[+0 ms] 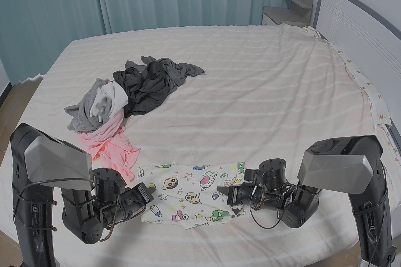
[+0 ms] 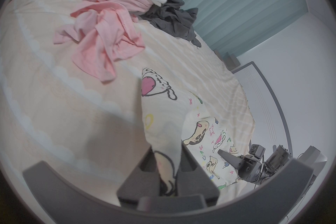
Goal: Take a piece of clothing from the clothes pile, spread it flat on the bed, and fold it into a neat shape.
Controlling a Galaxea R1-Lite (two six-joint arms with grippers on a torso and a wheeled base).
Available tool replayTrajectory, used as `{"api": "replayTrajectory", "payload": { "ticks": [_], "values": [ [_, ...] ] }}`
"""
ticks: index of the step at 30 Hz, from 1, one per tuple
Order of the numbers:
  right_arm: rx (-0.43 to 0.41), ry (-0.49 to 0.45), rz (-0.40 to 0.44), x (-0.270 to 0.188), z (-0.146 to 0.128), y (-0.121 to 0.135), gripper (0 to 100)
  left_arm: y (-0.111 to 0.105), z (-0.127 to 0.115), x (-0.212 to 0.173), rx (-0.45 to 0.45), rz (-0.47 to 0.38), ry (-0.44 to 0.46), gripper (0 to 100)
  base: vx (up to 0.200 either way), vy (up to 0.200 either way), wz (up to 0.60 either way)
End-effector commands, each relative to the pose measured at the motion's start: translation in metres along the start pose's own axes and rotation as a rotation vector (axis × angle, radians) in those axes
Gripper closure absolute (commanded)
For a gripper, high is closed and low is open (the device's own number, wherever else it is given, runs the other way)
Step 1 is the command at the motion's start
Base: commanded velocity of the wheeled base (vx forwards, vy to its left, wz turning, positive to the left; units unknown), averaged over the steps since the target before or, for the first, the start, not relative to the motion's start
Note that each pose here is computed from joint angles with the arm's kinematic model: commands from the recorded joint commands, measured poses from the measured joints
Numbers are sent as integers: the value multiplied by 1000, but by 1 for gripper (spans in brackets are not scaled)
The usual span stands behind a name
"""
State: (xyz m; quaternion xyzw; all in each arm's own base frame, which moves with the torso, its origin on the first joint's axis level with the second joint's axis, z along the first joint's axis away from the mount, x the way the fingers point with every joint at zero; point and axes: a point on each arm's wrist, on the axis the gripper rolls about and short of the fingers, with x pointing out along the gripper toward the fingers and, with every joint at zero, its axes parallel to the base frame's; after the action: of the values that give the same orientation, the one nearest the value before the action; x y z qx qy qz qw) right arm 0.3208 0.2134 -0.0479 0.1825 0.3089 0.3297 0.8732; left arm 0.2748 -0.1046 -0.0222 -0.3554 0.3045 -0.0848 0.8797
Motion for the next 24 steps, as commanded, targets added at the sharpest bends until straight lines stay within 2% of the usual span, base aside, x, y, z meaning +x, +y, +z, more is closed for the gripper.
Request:
{"api": "replayTrajectory", "payload": {
  "ticks": [1,15,24],
  "values": [
    [0,1,0,0,0,0,100,1,-1,0,-1,4,4,100,0,200,0],
    [1,-1,-2,0,0,0,100,2,-3,1,2,9,12,100,0,200,0],
    [0,8,-5,-2,-2,-1,100,4,-7,1,7,16,25,100,0,0,0]
  ]
}}
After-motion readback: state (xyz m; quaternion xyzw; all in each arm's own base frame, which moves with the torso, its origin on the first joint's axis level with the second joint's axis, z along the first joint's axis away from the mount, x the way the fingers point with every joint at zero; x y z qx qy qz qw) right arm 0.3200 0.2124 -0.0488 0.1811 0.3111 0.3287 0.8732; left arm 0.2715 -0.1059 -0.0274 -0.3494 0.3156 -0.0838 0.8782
